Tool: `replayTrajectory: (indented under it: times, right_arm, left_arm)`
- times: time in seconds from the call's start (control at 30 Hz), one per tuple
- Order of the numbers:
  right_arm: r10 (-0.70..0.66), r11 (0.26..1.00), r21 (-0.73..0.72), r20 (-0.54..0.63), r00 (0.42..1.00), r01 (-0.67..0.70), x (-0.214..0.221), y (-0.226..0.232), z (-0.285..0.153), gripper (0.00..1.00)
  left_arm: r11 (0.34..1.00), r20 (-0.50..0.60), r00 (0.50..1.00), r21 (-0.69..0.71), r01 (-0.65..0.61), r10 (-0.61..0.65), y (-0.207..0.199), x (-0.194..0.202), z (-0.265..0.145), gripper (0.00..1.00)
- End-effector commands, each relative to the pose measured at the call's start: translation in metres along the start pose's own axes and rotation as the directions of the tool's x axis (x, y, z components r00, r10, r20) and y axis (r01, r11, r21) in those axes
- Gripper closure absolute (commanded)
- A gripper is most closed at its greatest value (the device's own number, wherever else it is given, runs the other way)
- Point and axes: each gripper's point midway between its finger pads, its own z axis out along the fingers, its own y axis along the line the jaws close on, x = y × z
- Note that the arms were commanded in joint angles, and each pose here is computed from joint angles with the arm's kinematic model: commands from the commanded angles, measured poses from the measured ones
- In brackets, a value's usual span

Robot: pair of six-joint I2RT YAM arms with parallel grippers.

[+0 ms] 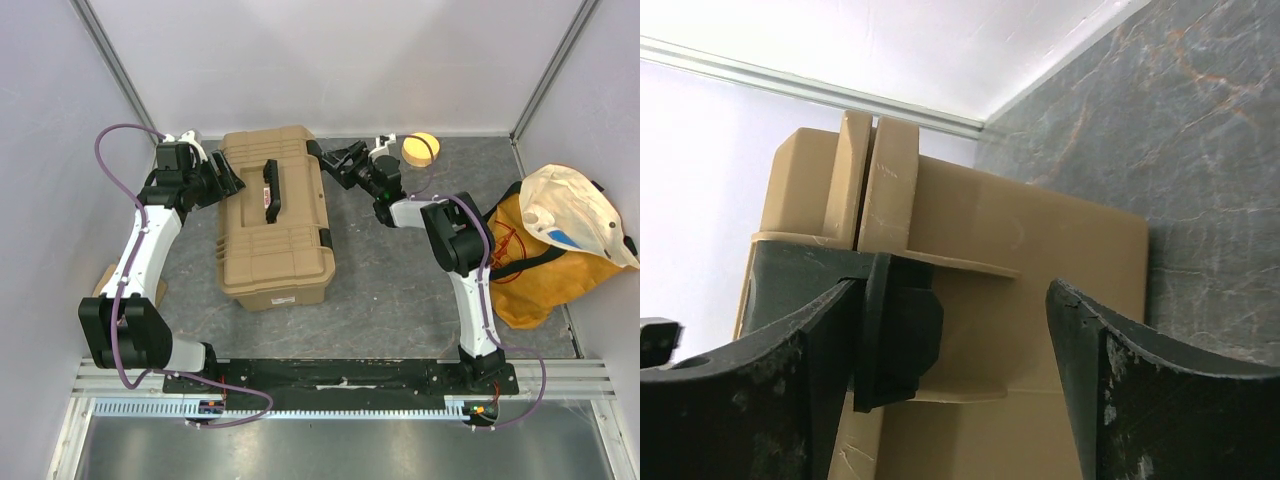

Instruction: Pack the tool kit

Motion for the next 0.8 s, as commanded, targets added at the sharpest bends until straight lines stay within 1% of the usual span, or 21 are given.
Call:
replayTrajectory:
  times: [0.0, 0.13, 0.23, 0.3, 0.47, 0.57, 0.77]
  right_arm:
    - [-0.211, 0.977, 0.019, -0.085, 0.974, 0.213, 0.022, 0.029, 0.006, 0.18]
    - [-0.305, 0.944, 0.087, -0.147, 0.941, 0.32, 0.029, 0.016, 0.007, 0.18]
    - [-0.351, 0.922, 0.108, -0.171, 0.921, 0.371, 0.032, 0.012, 0.005, 0.18]
    - [-0.369, 0.914, 0.104, -0.186, 0.911, 0.392, 0.038, 0.013, 0.002, 0.19]
    - [-0.403, 0.902, 0.066, -0.225, 0.887, 0.426, 0.055, 0.021, -0.005, 0.19]
    - [-0.411, 0.899, 0.057, -0.236, 0.881, 0.434, 0.062, 0.025, -0.011, 0.2]
    - [-0.426, 0.89, 0.063, -0.236, 0.873, 0.451, 0.066, 0.027, -0.023, 0.21]
  left_arm:
    - [1.0, 0.006, 1.0, 0.024, -0.017, 0.017, -0.008, -0.003, -0.002, 0.23]
    - [0.999, 0.029, 0.999, 0.025, -0.036, 0.035, -0.012, -0.01, -0.006, 0.23]
    - [0.998, 0.027, 0.999, 0.043, -0.045, 0.044, -0.016, -0.013, -0.004, 0.23]
    - [0.996, 0.009, 0.999, 0.075, -0.054, 0.054, -0.02, -0.009, -0.002, 0.23]
    - [0.981, -0.086, 0.991, 0.172, -0.087, 0.103, -0.035, 0.013, 0.015, 0.24]
    - [0.961, -0.134, 0.977, 0.242, -0.13, 0.166, -0.051, 0.025, 0.024, 0.27]
    - [0.907, -0.208, 0.922, 0.344, -0.243, 0.326, -0.08, 0.056, 0.035, 0.3]
